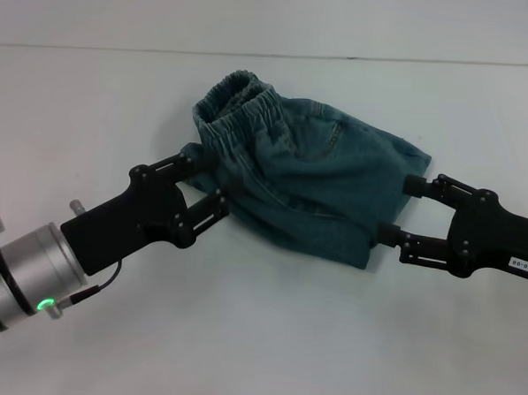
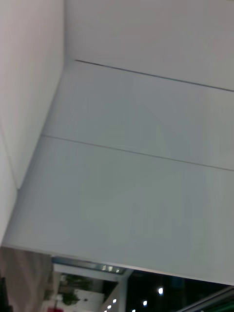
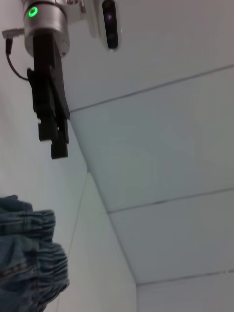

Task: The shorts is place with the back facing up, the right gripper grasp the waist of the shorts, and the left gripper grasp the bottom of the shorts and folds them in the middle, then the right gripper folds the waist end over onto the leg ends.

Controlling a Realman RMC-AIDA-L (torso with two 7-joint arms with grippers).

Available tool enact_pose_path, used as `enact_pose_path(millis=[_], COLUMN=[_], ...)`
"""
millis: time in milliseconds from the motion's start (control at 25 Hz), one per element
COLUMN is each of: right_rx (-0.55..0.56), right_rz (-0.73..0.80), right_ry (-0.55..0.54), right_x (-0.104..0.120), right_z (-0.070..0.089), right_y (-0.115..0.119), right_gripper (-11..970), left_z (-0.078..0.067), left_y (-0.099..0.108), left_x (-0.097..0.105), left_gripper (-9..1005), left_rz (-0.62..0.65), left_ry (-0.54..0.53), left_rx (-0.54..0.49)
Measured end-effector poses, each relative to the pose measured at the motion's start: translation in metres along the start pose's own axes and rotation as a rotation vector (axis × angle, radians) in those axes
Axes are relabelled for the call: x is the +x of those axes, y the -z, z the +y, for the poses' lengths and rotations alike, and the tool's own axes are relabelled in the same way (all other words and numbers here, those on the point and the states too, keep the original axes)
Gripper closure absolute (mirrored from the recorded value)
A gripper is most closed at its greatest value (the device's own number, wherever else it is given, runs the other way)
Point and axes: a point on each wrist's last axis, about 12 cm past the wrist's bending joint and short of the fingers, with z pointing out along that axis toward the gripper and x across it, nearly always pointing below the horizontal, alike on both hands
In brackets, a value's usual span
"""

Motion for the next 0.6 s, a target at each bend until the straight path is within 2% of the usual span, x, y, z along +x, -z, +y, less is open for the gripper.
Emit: enact_pose_path(millis=[240,440,600], right_rx=[0.051,0.081,0.110], right_rz=[0.016,0.027,0.035], right_ry=[-0.049,-0.066,-0.087], right_x=[0.002,0.004,0.005], right_z=[-0.006,-0.009,-0.013], right_y=[0.000,0.000,0.002], right_gripper=[2,5,4], left_z=[0.005,0.007,0.009], left_y=[0.000,-0.005,-0.005], left_x=[-0.001,0.001,0.000], left_gripper=[433,205,121], left_rz=[0.049,0.088,0.091], left_ry=[0.012,0.027,0.030], left_rx=[0.009,0.008,0.002])
